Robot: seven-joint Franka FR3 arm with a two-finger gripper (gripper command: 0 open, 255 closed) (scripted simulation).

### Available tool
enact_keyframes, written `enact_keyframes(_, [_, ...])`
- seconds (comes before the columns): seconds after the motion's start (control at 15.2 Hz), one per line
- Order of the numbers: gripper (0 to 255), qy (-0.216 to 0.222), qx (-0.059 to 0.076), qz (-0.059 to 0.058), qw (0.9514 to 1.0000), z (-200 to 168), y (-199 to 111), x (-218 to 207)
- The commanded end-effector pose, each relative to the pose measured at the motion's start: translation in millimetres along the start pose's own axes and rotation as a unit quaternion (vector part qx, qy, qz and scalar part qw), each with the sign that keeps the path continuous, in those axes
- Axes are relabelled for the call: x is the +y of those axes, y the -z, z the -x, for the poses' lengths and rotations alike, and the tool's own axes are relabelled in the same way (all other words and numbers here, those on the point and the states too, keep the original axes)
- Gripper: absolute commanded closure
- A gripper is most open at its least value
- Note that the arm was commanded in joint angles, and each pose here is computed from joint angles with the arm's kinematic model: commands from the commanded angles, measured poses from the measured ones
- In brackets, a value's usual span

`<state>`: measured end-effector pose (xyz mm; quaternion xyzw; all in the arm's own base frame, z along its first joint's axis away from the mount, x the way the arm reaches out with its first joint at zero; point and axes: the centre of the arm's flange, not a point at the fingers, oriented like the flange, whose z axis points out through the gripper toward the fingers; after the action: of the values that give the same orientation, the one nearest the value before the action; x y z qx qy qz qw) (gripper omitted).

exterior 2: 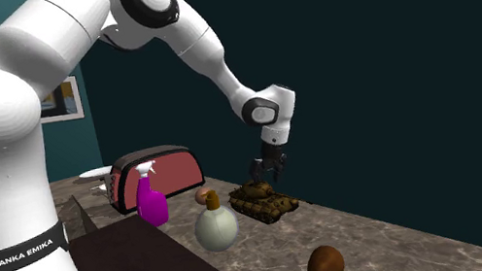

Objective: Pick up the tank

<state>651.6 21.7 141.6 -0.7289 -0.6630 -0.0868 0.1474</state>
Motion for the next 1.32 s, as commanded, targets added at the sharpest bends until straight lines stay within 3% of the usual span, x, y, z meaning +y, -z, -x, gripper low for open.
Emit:
enact_keyframes(0.0, [0,0.000,0.000,0.000,1.0000,3.9,-9.2,1.6])
enact_keyframes(0.2, [0,0.000,0.000,0.000,1.0000,6.6,-17.0,2.4])
enact_keyframes(0.26, [255,0.000,0.000,0.000,1.0000,6.5,-17.1,2.6])
enact_keyframes(0.86, [255,0.000,0.000,0.000,1.0000,6.6,-17.0,2.5])
enact_keyframes(1.25, [255,0.000,0.000,0.000,1.0000,-3.6,12.8,-0.7])
